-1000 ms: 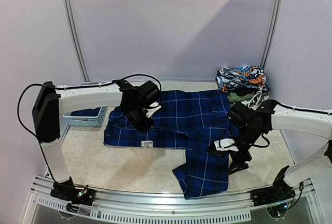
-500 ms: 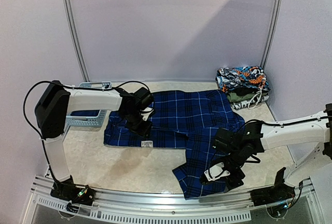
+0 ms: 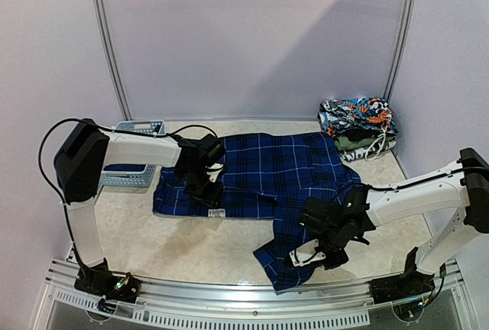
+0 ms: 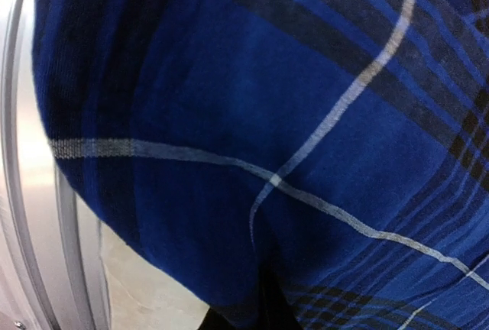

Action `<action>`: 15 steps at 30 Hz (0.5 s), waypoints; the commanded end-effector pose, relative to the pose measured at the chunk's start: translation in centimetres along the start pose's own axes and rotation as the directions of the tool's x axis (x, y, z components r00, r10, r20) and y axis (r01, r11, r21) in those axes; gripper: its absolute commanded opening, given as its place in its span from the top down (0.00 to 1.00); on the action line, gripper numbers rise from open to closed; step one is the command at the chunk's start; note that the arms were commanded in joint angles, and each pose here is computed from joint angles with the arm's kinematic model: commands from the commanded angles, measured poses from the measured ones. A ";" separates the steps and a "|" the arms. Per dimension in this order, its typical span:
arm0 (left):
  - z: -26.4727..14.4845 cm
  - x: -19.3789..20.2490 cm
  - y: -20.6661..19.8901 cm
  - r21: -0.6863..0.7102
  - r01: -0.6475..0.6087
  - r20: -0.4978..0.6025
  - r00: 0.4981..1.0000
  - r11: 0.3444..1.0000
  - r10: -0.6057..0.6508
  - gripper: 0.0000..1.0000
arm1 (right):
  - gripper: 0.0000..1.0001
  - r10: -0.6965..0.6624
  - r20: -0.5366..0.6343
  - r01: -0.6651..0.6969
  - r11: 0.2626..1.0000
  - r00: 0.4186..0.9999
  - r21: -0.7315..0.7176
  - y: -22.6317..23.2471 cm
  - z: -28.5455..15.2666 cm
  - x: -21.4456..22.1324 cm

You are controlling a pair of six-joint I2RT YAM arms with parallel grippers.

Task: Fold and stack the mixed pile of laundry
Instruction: Fold the crumpled shirt at the center of the board.

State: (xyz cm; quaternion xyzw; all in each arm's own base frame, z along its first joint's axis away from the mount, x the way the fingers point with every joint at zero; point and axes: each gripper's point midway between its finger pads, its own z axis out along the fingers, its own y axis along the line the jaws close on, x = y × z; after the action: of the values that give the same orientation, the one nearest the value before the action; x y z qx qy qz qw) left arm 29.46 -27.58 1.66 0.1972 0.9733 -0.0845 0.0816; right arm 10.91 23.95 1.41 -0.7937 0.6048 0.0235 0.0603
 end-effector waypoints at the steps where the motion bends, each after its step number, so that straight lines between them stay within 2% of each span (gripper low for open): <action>1: 0.7 0.3 0.5 -0.002 0.003 -0.010 1.000 1.000 -0.003 0.61 | 0.93 0.084 0.034 -0.087 0.993 0.996 0.080 -3.1 -2.2 0.1; 9: 0.5 0.3 0.7 -0.004 0.002 -0.004 1.000 1.000 -0.002 0.61 | 1.00 0.216 0.126 -0.244 0.927 0.968 0.285 -11.9 -9.0 2.8; 15: 0.4 0.1 0.5 0.006 0.000 0.002 1.000 1.000 0.000 0.61 | 1.00 0.329 0.240 -0.405 0.789 0.913 0.461 -20.4 -14.6 5.6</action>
State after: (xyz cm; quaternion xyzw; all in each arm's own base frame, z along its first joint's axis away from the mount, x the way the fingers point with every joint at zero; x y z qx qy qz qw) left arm 29.33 -27.38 1.31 0.1985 0.9732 -0.0835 0.0803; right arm 26.37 22.64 12.70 -0.6597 0.7121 -0.0359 0.2375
